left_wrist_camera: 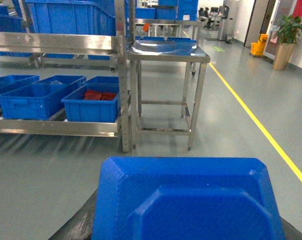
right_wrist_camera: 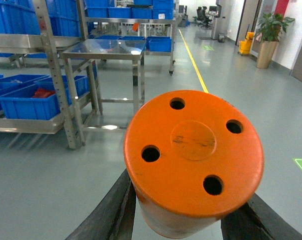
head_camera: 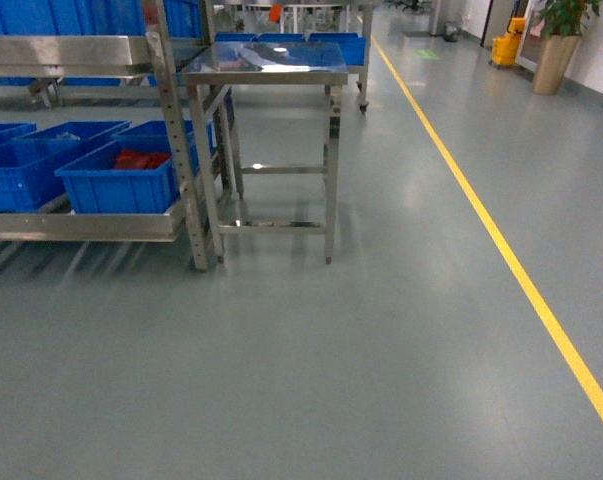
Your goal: Sort blue parts and orange caps into right shelf containers
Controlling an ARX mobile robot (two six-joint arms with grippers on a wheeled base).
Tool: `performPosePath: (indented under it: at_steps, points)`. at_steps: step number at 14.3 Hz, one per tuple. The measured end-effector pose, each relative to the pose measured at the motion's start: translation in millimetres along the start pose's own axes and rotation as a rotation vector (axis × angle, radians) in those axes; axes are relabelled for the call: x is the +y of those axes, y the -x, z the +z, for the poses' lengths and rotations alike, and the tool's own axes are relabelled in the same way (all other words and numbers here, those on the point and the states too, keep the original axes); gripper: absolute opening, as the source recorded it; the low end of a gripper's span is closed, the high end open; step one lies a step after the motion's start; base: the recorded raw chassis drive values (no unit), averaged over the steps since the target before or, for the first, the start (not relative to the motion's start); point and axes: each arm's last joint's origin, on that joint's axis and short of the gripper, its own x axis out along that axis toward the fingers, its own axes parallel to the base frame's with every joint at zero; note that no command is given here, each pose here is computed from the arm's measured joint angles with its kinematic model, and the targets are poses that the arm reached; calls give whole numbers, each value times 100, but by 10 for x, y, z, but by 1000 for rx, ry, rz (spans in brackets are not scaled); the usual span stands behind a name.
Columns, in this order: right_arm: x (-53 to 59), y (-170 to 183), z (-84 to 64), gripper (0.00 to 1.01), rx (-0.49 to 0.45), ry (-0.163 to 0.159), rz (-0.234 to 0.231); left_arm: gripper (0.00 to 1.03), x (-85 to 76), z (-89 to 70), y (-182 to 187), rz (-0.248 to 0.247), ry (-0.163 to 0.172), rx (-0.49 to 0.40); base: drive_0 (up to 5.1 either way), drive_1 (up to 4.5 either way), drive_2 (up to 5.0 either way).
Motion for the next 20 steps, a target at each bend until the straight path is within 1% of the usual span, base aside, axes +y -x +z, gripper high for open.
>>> performPosePath:
  at_steps: [20]
  points:
    - [0, 0, -1, 41, 1, 0, 0, 43, 0, 0, 0, -1, 0, 0, 7, 441, -426]
